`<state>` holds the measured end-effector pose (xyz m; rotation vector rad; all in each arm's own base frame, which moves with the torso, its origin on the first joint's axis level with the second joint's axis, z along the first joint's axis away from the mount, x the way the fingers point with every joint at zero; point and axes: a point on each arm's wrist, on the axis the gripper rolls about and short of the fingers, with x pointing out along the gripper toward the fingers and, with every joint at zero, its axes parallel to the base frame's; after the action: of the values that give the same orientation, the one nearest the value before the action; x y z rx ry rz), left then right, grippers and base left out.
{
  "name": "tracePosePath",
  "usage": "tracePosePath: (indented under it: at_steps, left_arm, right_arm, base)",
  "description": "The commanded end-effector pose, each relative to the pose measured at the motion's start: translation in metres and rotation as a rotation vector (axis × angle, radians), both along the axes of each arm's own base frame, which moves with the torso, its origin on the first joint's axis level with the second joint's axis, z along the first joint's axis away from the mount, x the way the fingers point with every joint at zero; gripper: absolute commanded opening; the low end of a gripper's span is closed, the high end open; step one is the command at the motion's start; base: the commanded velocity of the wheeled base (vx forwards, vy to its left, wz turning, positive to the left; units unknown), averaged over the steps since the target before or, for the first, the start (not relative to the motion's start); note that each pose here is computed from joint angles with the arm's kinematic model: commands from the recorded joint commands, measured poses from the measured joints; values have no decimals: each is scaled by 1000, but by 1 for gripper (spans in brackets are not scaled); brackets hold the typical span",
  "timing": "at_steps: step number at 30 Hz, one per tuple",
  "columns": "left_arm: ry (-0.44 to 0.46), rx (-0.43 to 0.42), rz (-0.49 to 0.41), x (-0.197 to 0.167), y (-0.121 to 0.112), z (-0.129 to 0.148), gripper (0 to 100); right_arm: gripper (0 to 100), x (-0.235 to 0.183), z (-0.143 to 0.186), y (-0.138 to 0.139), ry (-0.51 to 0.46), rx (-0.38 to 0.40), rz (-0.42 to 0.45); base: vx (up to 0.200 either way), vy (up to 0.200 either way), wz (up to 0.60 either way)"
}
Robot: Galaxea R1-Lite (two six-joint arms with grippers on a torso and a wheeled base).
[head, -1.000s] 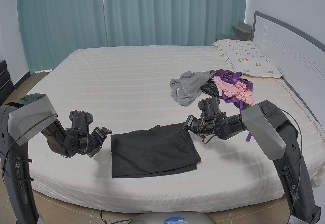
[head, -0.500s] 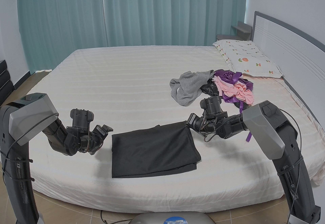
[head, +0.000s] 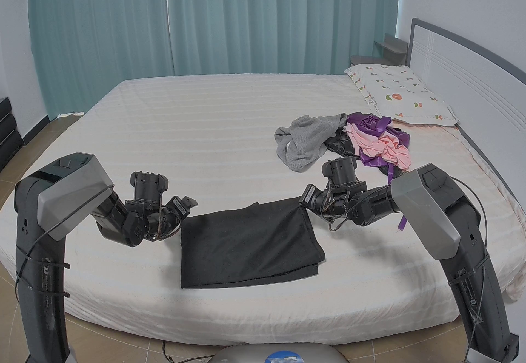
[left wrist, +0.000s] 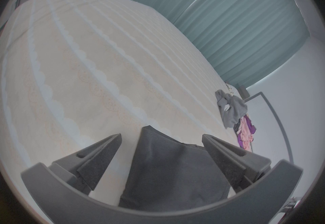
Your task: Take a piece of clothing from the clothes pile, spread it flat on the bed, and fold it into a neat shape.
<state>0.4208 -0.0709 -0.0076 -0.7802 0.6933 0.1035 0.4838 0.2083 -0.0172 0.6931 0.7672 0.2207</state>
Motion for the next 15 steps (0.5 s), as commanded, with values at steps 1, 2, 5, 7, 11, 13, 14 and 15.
tracePosePath:
  at_steps: [1,2,5,7,11,13,14,15]
  left_arm:
    - [14,41,-12,7,-5,-20,100]
    - [3,47,-4,12,-6,-21,100]
    - [-16,47,7,24,-7,-21,100]
    - [2,51,5,24,-9,-22,0]
    - [6,53,3,23,-9,-22,0]
    - [7,52,4,23,-9,-22,0]
    - [7,52,4,23,-9,-22,0]
    - [7,52,4,23,-9,-22,0]
  right_arm:
    - [0,0,1,2,-4,0,1]
    - [0,0,1,2,-4,0,1]
    - [0,-1,1,2,-4,0,3]
    - [0,-1,0,2,-2,0,3]
    - [0,0,-1,2,-2,0,1]
    - [0,0,-1,2,-1,-1,1]
    - [0,0,-2,2,-2,0,1]
    - [0,0,-2,1,-3,-1,-2]
  base:
    - [0,0,0]
    - [0,0,0]
    - [0,0,0]
    - [0,0,0]
    - [0,0,0]
    - [0,0,0]
    - [0,0,0]
    - [0,0,0]
